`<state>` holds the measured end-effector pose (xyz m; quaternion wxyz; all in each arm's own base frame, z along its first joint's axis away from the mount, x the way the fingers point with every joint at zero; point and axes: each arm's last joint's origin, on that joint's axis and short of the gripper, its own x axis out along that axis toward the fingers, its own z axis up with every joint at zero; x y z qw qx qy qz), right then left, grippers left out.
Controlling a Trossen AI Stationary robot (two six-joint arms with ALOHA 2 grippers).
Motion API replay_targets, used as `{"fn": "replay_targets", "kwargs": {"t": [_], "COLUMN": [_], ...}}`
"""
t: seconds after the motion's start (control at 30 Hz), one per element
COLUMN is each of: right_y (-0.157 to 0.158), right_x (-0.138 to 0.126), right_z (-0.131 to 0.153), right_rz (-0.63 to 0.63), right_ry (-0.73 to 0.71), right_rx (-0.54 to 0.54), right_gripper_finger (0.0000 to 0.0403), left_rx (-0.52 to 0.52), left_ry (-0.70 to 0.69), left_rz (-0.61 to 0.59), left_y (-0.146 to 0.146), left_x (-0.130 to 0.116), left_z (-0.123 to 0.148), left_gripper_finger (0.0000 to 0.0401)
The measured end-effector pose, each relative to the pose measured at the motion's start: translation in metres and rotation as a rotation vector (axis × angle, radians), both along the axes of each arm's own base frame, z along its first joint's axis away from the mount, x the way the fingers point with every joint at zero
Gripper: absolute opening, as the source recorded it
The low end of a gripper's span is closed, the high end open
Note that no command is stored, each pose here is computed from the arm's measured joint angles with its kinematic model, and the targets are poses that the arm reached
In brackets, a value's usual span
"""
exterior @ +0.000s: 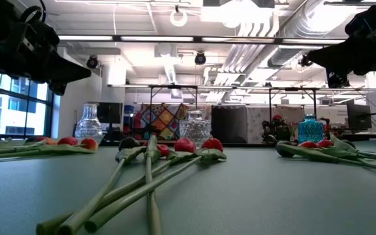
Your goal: Sort flowers into vase by color
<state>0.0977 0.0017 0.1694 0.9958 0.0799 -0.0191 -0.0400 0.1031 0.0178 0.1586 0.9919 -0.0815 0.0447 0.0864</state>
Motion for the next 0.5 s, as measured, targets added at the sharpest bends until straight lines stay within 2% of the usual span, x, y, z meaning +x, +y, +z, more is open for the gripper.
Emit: {"fn": "replay_targets", "kwargs": {"t": [0.43, 0.5], "right_y": [0.0, 0.0], "right_x": [0.0, 0.0], "right_z": [-0.0001, -0.0001], "right_rz": [0.0, -0.002], "right_ry": [0.0, 0.004], "right_rx": [-0.003, -0.041], "right_gripper_finger": [0.0, 0.0], "left_rx": [0.005, 0.008], "left_ry": [-0.024, -0.038], "left_rz": [0.0, 0.02], "left_y": [0.0001, 0.0007], "left_x": [0.0002, 0.0002], "left_z": [0.0024, 0.0037], "left_gripper_finger": [0.0, 0.0]}}
